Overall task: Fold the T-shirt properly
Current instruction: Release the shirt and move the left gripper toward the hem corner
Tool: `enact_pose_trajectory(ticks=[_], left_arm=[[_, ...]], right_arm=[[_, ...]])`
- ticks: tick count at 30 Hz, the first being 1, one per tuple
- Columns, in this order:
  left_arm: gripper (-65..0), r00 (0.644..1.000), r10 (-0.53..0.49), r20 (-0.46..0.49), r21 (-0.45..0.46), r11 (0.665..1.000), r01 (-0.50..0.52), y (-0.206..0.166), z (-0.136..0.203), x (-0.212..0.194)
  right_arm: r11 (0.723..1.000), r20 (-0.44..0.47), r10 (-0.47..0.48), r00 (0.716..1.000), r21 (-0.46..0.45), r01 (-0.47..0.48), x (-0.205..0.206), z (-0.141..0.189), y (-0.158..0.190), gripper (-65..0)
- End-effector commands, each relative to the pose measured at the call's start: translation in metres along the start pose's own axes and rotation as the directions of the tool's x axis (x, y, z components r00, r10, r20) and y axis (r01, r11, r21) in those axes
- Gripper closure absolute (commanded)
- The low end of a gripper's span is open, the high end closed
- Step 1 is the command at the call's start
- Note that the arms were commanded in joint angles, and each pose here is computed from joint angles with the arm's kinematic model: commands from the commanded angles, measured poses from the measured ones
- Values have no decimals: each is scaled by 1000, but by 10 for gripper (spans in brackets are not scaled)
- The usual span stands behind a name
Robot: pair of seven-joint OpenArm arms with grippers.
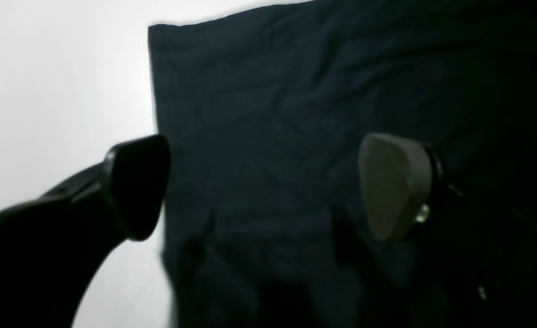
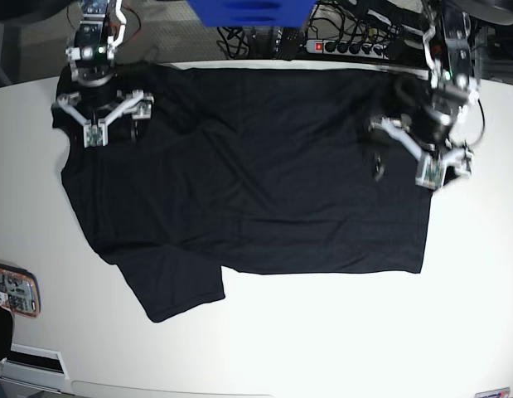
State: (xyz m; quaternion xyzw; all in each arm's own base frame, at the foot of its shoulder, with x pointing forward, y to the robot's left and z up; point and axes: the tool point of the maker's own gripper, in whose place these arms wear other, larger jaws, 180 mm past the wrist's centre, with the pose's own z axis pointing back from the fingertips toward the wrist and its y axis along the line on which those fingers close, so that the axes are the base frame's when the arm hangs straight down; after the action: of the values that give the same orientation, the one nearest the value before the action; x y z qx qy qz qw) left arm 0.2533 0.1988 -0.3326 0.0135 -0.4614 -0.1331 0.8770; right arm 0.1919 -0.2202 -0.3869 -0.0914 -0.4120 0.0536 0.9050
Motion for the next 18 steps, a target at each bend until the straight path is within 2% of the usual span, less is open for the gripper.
enact_pose_trajectory(ticks=[1, 5, 9, 12, 18], left_arm=[[-650, 999, -33, 24, 42, 999, 32, 15, -5, 20], [-650, 996, -68, -49, 117, 990, 74, 48, -20, 54], [-650, 997, -66, -35, 170, 983, 71, 72, -28, 95], [-650, 999, -16, -46, 181, 983, 24, 90, -50, 106], [-650, 974, 151, -167, 155, 980, -125, 120, -109, 92]], right_arm=[[1000, 66, 2, 998, -13, -1, 20, -1, -5, -650], [1000, 116, 8, 993, -12, -6, 40, 0, -3, -650], [1000, 145, 14, 989, 14, -16, 52, -2, 7, -650], [998, 150, 29, 988, 53, -38, 53, -2, 20, -650], [994, 176, 29, 984, 99, -47, 64, -5, 39, -650]])
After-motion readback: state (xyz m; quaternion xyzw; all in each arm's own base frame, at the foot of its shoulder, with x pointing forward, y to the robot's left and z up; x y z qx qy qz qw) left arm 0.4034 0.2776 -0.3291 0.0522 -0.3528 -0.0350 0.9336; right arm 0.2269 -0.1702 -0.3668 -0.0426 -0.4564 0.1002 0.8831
